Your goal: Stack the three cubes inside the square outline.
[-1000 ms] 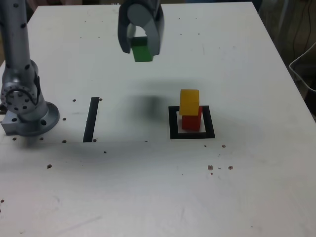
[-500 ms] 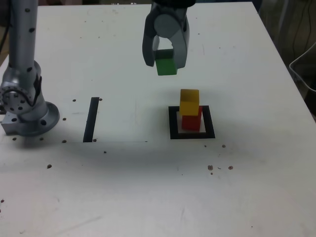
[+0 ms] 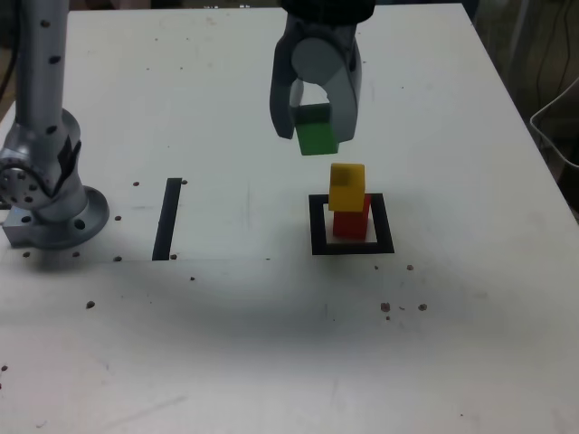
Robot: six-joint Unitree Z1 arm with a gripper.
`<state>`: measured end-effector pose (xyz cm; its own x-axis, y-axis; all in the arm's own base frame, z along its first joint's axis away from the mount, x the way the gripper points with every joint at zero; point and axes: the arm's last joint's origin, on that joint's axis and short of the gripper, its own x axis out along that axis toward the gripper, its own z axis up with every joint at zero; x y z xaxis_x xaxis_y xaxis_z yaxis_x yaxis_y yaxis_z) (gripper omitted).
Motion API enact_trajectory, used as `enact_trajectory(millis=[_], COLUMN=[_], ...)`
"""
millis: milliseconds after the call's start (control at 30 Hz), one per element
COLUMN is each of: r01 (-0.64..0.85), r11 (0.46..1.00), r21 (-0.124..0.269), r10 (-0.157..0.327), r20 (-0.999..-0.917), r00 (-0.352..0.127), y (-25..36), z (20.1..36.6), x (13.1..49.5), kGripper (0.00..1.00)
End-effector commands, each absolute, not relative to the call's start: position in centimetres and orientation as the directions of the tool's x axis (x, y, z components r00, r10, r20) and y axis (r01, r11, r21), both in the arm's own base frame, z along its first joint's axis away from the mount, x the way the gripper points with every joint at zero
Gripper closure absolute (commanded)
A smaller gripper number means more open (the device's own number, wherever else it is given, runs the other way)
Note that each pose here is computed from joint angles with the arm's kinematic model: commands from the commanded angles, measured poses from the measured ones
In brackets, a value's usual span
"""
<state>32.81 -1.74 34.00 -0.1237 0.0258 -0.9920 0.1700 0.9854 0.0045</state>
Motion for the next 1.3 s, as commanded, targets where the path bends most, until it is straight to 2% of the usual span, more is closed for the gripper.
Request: enact_trajectory(millis=[0,100,400,533,733,1033,1267], r01=[0.184,0.208,0.242,0.243,0.244,0.262,0.268], r11=[0.983,0.978,0.967,0.965,0.963,0.958,0.956], r21=[0.011,0.027,0.075,0.097,0.119,0.115,0.12], r10=[0.038,0.059,0.125,0.149,0.168,0.173,0.179], r20=[-0.9891,-0.9869,-0.9722,-0.9676,-0.967,-0.9625,-0.9621], r00=[-0.142,-0.15,-0.198,-0.204,-0.192,-0.209,-0.206], y=[-2.5,-3.3,-5.1,-5.2,-5.3,-5.3,-5.3], z=[33.9,33.6,31.4,31.0,31.0,30.4,30.5], x=[33.1,33.7,35.6,36.1,36.6,36.8,36.8], kGripper=[0.87,0.87,0.87,0.87,0.87,0.85,0.79])
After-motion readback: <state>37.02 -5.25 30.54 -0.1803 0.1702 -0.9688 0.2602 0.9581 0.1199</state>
